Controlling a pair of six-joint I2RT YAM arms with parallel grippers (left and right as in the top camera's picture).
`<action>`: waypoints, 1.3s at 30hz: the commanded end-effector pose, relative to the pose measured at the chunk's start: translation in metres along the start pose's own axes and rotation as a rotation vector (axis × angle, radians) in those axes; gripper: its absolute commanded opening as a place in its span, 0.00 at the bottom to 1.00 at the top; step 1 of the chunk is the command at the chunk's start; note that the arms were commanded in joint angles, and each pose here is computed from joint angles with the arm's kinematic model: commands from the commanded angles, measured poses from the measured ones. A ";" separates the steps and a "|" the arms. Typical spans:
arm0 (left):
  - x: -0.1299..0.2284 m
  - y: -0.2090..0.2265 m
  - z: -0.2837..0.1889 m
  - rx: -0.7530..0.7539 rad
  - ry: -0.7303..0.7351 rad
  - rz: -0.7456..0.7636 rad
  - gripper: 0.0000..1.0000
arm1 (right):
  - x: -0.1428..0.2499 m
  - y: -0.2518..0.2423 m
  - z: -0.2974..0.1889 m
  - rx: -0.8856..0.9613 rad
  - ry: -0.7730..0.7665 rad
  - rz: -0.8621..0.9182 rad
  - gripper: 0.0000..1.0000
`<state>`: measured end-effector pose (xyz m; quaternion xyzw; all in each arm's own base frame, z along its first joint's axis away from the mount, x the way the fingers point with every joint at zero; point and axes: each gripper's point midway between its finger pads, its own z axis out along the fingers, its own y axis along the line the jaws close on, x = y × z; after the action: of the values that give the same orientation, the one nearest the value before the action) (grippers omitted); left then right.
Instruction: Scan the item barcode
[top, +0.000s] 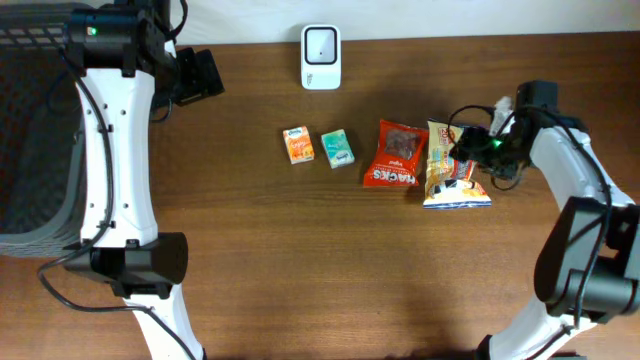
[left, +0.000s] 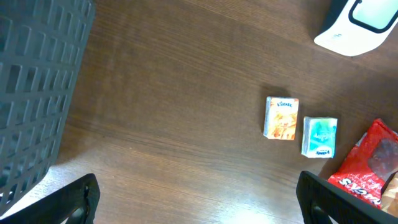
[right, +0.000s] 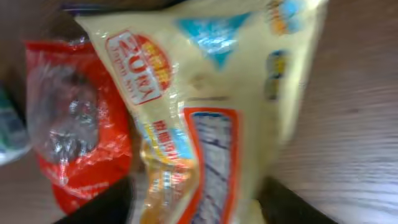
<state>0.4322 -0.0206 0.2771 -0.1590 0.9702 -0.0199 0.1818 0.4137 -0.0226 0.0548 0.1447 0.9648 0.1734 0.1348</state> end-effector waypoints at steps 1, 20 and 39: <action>-0.002 0.003 -0.013 0.002 -0.034 0.005 0.99 | 0.008 -0.005 0.016 0.031 0.048 -0.028 0.35; -0.002 0.003 -0.013 0.002 -0.034 0.005 0.99 | -0.020 0.079 -0.010 0.107 -0.064 -0.074 0.16; -0.002 0.003 -0.013 0.002 -0.034 0.005 0.99 | -0.012 0.156 -0.012 0.093 0.077 -0.191 0.35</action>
<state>0.4322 -0.0206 0.2775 -0.1591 0.9700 -0.0201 0.1825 0.4418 0.1598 0.0744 0.0363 0.9843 0.1586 0.0680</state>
